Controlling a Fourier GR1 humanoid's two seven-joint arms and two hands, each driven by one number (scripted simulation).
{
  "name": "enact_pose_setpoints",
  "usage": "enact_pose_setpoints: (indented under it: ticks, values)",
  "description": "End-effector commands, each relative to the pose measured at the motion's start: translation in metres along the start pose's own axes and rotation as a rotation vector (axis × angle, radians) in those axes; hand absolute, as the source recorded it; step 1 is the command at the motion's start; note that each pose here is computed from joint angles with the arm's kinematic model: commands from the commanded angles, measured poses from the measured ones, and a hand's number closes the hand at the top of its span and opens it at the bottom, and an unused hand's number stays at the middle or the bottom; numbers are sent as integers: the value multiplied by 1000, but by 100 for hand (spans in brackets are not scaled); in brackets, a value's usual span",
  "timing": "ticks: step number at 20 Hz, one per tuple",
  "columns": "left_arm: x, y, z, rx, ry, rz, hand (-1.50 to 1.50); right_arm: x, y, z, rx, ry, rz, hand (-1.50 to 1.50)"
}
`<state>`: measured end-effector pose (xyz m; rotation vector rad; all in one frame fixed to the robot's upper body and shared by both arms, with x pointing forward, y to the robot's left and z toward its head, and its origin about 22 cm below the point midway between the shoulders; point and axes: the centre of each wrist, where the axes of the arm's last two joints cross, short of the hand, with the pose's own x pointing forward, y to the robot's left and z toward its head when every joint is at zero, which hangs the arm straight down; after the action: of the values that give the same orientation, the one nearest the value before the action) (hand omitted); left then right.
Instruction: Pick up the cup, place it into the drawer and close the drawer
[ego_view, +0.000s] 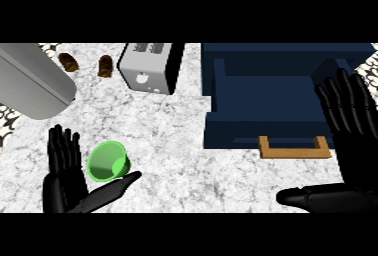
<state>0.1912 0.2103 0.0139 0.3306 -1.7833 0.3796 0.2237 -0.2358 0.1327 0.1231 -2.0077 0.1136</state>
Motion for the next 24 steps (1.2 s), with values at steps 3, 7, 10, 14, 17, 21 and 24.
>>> enact_pose_setpoints:
  ticks: [3,7,10,14,17,21,24]
  values:
    - [-41,11,18,33,9,-42,-150,3,7,-1,23,7,5,-150]
    - [-40,22,-13,19,51,-19,-150,10,16,1,-11,-20,-26,-150]
    - [-67,27,13,18,51,-21,-150,5,3,-22,29,1,11,-150]
    - [-78,41,12,21,81,-25,-150,4,-7,-9,21,16,-13,-150]
    - [-90,31,18,25,78,-29,-150,24,-7,10,26,-22,5,-150]
    - [-109,43,8,41,84,-22,-150,6,-2,12,14,-2,-15,-150]
    - [-105,50,21,58,76,-13,-150,4,18,4,20,10,-6,-150]
